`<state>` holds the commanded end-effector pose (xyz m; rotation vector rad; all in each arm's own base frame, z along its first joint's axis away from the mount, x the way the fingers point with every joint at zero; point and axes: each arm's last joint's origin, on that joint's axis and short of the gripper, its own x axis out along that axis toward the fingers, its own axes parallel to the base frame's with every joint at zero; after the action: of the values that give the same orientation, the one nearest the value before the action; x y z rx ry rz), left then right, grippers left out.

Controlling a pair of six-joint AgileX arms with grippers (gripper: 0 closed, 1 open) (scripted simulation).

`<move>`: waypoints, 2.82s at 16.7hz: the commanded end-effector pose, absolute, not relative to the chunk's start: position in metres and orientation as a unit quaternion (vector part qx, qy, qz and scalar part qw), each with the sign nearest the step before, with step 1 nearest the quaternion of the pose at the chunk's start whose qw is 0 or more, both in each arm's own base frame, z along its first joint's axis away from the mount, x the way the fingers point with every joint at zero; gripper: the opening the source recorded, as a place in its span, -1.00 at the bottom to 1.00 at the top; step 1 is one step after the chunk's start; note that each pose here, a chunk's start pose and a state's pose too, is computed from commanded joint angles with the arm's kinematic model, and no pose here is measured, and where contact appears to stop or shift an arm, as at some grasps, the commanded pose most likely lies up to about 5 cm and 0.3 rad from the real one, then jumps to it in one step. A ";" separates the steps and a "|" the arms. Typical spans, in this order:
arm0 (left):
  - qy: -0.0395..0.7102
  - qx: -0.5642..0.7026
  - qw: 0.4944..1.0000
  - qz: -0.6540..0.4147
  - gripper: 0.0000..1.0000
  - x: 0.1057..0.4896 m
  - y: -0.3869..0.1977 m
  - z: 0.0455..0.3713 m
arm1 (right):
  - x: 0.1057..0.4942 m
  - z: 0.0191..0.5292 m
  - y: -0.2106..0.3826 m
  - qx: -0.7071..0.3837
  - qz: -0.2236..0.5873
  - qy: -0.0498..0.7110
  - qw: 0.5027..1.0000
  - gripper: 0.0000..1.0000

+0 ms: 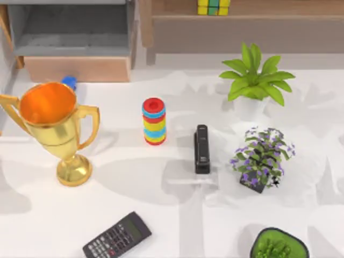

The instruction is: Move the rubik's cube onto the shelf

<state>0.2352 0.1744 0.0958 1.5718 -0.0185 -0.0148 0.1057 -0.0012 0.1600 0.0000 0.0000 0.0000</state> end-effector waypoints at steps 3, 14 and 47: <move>-0.008 0.707 0.707 -0.007 1.00 0.242 0.174 0.096 | 0.106 0.160 -0.001 0.000 0.000 0.000 1.000 1.00; -0.007 0.707 0.707 -0.007 0.70 0.254 0.174 0.095 | 0.106 0.160 -0.001 0.000 0.000 0.000 1.000 1.00; 0.001 0.701 0.713 -0.012 -1.00 0.293 0.176 0.091 | 0.106 0.160 -0.001 0.000 0.000 0.000 1.000 1.00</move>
<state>0.2930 0.1757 0.0905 1.5537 0.0028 -0.0256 0.1057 -0.0012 0.1600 0.0000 0.0000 0.0000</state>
